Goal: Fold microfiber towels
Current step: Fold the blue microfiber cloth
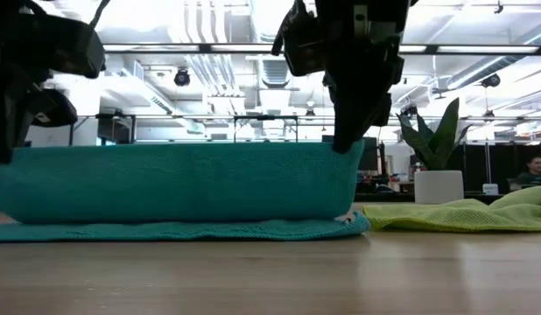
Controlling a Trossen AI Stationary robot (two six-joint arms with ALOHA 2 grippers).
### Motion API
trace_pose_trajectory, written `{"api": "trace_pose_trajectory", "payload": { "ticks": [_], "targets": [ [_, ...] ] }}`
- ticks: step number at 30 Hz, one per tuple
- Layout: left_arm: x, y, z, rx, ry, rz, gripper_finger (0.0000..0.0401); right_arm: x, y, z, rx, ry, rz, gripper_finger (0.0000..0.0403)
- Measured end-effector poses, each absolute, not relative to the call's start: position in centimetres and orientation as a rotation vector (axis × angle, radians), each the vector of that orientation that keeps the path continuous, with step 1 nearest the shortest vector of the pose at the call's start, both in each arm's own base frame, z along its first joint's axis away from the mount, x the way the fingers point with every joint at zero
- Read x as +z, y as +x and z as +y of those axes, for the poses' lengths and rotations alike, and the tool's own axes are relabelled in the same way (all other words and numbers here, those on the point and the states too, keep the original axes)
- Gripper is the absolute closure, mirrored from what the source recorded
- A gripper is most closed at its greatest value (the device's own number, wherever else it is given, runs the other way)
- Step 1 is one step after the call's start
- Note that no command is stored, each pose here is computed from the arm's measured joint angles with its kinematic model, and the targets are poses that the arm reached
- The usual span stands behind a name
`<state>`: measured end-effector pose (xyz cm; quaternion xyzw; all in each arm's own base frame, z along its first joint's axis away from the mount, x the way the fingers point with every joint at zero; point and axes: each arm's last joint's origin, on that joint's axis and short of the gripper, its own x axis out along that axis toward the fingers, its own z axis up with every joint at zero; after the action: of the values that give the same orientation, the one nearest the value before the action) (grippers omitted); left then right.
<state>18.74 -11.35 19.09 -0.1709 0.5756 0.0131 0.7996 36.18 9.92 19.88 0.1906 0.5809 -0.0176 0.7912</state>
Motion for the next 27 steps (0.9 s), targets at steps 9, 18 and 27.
{"api": "trace_pose_trajectory", "payload": {
  "ticks": [9, 18, 27],
  "targets": [
    [18.3, 18.6, -11.4, 0.013, -0.316, 1.264, 0.0401, 19.7, 36.2, 9.9, -0.035, 0.417, 1.237, 0.0394],
    [17.8, 18.3, -11.2, 0.027, -0.305, 1.282, 0.0401, 19.6, 36.5, 10.0, -0.017, 0.425, 1.195, 0.0394],
    [17.9, 18.5, -11.4, 0.011, -0.321, 1.262, 0.0401, 19.4, 36.5, 10.2, 0.027, 0.438, 1.199, 0.0394]
  ]
}}
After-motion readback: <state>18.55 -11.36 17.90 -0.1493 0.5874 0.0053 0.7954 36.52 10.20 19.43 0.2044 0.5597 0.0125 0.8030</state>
